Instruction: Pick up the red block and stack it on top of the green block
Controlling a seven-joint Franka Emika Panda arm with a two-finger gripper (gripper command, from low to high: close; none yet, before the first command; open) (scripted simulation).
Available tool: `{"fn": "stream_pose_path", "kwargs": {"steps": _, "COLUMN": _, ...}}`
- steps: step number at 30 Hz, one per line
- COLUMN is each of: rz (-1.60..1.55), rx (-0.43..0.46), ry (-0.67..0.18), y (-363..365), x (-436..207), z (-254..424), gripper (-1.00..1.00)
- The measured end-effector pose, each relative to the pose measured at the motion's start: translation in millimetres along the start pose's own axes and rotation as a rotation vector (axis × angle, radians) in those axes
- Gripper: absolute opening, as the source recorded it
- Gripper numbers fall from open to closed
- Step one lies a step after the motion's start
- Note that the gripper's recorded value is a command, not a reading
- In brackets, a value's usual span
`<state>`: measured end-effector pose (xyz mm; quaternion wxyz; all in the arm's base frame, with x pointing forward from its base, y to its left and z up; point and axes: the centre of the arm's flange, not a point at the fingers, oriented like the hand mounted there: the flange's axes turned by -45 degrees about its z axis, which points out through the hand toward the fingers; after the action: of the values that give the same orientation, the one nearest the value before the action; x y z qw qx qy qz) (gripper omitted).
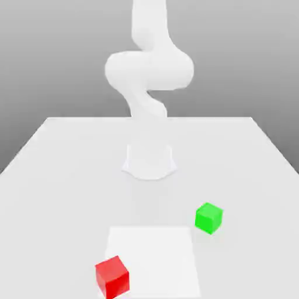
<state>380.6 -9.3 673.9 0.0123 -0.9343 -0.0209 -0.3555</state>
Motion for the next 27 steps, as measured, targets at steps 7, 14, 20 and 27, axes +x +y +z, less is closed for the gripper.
{"fn": "stream_pose_path", "kwargs": {"steps": 7, "rz": -0.122, "rx": 0.091, "ry": -0.199, "y": 22, "x": -24, "z": 141, "gripper": 0.00}}
{"fn": "stream_pose_path", "kwargs": {"steps": 14, "rz": -0.246, "rx": 0.150, "ry": -0.387, "y": 36, "x": -84, "z": 263, "gripper": 0.00}}
{"fn": "stream_pose_path", "kwargs": {"steps": 20, "rz": -0.358, "rx": 0.174, "ry": -0.547, "y": 51, "x": -156, "z": 347, "gripper": 0.00}}
{"fn": "stream_pose_path", "kwargs": {"steps": 27, "rz": -0.485, "rx": 0.176, "ry": -0.704, "y": 71, "x": -244, "z": 415, "gripper": 0.00}}
